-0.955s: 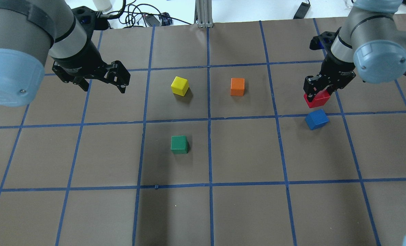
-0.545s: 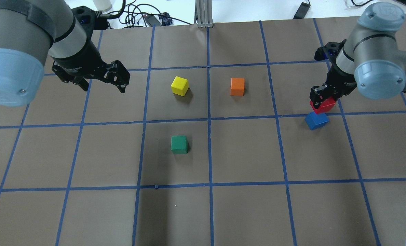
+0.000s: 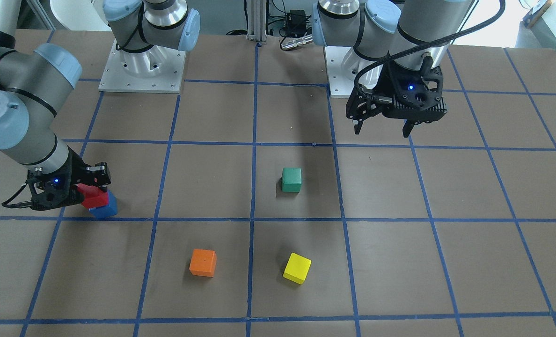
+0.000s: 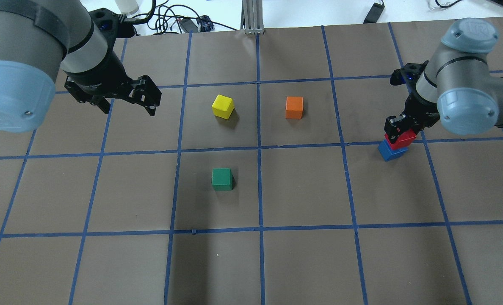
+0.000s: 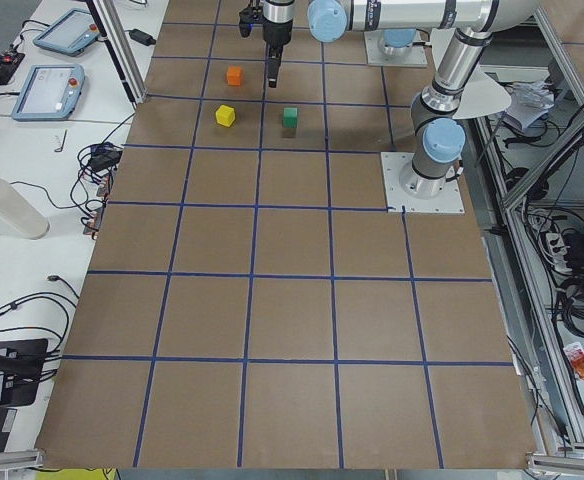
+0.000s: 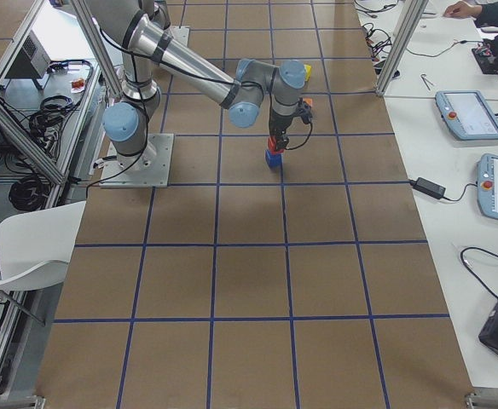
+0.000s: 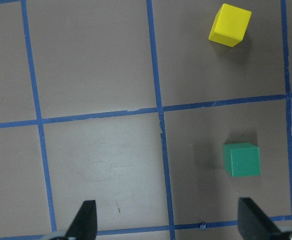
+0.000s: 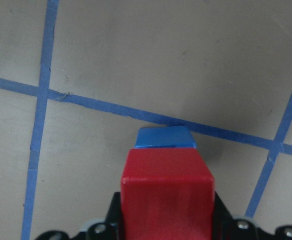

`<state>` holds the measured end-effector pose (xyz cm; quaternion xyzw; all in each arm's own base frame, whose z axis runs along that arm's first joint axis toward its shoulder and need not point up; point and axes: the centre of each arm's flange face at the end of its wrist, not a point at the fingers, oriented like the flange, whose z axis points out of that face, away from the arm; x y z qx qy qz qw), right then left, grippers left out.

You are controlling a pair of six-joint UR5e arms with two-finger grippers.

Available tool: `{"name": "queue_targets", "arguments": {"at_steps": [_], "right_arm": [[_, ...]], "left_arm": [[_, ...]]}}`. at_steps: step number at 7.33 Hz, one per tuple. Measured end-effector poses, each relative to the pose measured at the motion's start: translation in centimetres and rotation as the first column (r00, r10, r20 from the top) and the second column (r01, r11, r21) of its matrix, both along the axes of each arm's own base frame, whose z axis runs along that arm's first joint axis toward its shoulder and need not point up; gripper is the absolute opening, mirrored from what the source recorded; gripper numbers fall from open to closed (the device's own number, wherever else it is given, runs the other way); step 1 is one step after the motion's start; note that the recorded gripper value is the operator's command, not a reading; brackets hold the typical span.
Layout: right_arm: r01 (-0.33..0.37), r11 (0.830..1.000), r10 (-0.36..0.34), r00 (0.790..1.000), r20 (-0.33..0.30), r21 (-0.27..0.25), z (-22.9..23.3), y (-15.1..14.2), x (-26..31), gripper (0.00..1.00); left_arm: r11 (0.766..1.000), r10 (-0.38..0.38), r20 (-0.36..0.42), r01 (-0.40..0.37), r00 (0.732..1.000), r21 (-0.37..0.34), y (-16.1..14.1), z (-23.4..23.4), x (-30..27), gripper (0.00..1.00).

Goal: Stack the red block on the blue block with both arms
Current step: 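Lower the held red cube onto the blue cube, then hold the red cube on the blue cube, then open the right gripper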

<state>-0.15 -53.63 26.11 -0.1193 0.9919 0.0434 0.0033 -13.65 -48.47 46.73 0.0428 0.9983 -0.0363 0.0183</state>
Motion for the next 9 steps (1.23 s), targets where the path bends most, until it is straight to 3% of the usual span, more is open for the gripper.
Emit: {"name": "queue_targets", "arguments": {"at_steps": [9], "right_arm": [[0.005, 1.0, -0.004, 1.0, -0.012, 0.01, -0.94, 0.15, -0.11, 0.0]], "left_arm": [[1.0, 0.0, 0.0, 0.0, 1.0, 0.001, -0.09, -0.03, 0.0, 1.0]]}}
